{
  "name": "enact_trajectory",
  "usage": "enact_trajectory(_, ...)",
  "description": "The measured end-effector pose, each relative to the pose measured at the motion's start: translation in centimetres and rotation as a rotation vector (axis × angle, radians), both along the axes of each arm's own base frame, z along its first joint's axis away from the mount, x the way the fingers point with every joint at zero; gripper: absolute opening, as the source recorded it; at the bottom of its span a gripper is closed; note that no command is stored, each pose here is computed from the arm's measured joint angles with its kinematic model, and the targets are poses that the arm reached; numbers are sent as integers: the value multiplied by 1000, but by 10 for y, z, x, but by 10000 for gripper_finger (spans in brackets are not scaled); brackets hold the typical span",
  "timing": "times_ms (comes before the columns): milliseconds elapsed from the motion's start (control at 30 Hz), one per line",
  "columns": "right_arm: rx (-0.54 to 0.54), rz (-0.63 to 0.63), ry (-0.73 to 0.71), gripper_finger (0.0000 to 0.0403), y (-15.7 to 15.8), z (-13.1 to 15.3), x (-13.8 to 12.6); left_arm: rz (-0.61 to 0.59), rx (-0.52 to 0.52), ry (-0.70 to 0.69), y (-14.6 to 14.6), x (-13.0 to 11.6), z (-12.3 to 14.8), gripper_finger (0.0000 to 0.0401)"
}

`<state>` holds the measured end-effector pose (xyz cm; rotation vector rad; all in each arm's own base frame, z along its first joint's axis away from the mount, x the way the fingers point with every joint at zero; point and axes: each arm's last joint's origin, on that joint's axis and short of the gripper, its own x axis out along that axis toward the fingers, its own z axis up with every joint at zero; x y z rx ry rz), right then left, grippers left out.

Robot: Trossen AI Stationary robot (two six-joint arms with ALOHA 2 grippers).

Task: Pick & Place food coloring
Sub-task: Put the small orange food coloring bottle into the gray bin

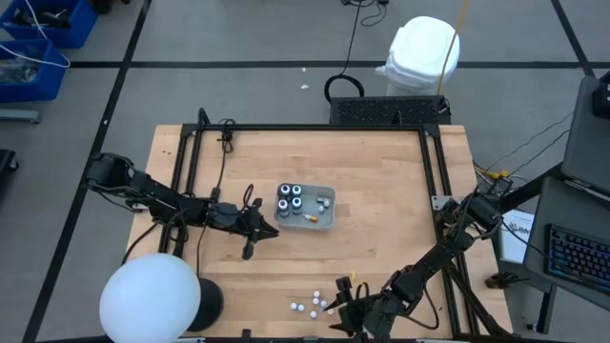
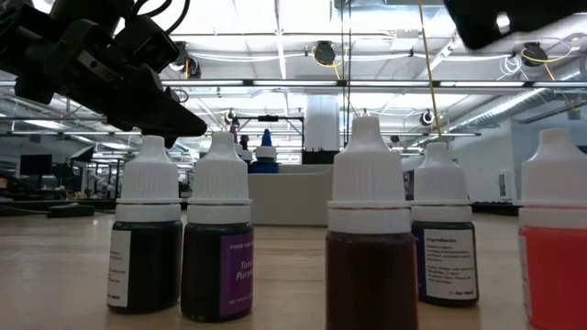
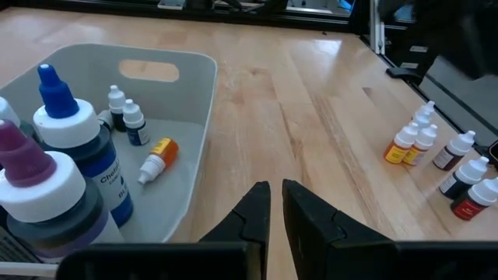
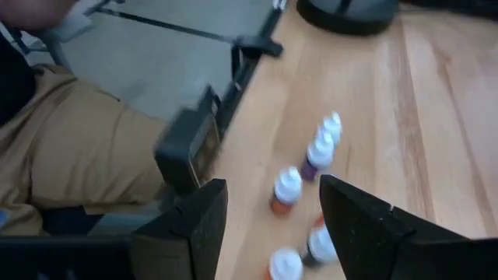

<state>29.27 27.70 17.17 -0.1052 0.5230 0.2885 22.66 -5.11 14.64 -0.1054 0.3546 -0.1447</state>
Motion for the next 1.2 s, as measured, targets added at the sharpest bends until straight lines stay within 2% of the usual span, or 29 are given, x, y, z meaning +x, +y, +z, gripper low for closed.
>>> enact_trajectory(233,-62,-16,121,190,11,41,10,0,0,2,0,0,0,42)
enact_trajectory(400,-39,-16,214,190,16,59,14,0,0,2,0,0,0,42)
enact_trajectory(533,-56,29,295,189,32,48,31,0,1,4,0,0,0,42)
enact_trajectory(633,-114,14,373,189,39,34,39,0,1,7,0,0,-1,42)
enact_trajectory(733,-122,-18,418,189,41,26,41,0,1,10,0,0,-1,42)
enact_trajectory(900,-117,-41,428,189,42,23,41,0,1,10,0,0,-1,42)
enact_trajectory(1067,-183,-107,426,189,35,22,41,0,2,10,0,0,-1,42)
enact_trajectory(1200,-164,-155,446,189,28,18,44,-6,18,7,0,0,-1,42)
